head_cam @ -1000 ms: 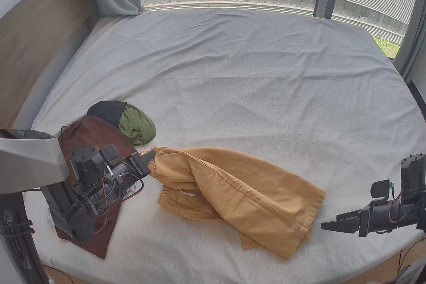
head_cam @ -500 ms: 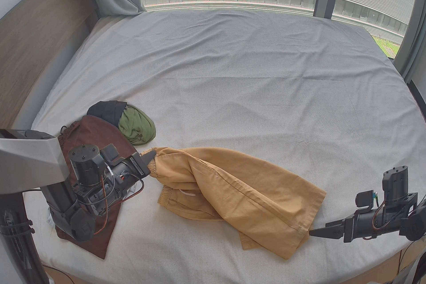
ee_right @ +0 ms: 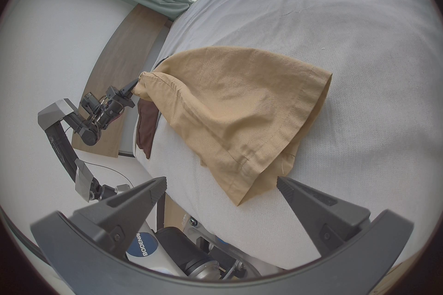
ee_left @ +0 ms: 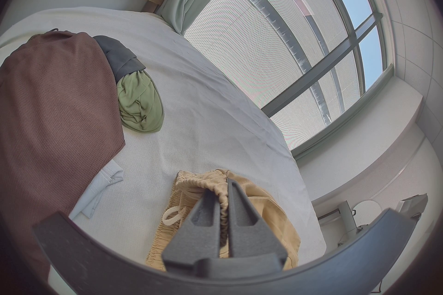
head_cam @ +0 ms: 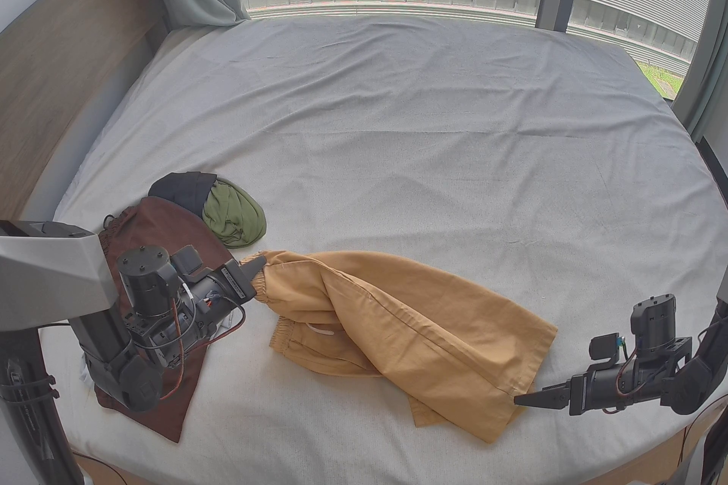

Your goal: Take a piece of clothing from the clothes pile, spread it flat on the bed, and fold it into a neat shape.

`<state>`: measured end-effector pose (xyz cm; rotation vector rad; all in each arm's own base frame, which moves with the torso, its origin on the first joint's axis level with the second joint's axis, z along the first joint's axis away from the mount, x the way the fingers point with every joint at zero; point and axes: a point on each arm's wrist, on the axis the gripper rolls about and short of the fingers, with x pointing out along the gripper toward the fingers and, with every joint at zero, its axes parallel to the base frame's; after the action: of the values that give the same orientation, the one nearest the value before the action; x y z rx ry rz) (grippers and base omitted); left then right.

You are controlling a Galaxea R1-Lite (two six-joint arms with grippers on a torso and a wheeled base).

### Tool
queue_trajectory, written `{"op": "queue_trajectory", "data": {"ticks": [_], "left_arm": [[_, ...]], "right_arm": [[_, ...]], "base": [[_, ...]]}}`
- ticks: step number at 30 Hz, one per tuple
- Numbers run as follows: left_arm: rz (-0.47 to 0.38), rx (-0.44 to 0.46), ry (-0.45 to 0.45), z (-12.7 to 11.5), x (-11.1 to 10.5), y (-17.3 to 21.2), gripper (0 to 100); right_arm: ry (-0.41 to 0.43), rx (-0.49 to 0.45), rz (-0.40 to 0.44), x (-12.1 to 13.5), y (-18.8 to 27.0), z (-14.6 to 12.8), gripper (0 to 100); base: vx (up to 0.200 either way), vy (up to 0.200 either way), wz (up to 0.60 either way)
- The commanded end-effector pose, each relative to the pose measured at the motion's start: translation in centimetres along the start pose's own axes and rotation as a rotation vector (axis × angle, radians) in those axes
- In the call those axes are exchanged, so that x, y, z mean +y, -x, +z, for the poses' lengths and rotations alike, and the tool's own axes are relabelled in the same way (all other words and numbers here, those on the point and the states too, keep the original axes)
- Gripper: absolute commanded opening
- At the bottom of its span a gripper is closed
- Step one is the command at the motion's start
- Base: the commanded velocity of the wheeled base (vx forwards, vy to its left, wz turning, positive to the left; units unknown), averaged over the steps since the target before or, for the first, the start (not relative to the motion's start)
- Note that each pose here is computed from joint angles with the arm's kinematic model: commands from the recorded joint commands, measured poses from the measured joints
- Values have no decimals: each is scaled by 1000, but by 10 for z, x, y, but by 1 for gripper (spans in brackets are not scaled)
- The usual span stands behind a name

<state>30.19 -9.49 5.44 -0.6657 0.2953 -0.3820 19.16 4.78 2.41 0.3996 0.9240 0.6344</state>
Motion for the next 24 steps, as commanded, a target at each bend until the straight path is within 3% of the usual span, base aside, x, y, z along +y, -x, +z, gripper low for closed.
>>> {"op": "queue_trajectory", "data": {"ticks": [1,14,24], "left_arm": [[-2,-4,-1,0,0,0,0],[-4,-8,-1,2,0,0,0],[-4,-8,-1,2,0,0,0]], "right_arm": [[-56,44,0,-7,-15,-6,100],[-53,25,20,-15,-34,-14,100],[-87,-14,85,-6,-46,-18,100]], "base": [[0,0,0],[0,0,0],[0,0,0]]}}
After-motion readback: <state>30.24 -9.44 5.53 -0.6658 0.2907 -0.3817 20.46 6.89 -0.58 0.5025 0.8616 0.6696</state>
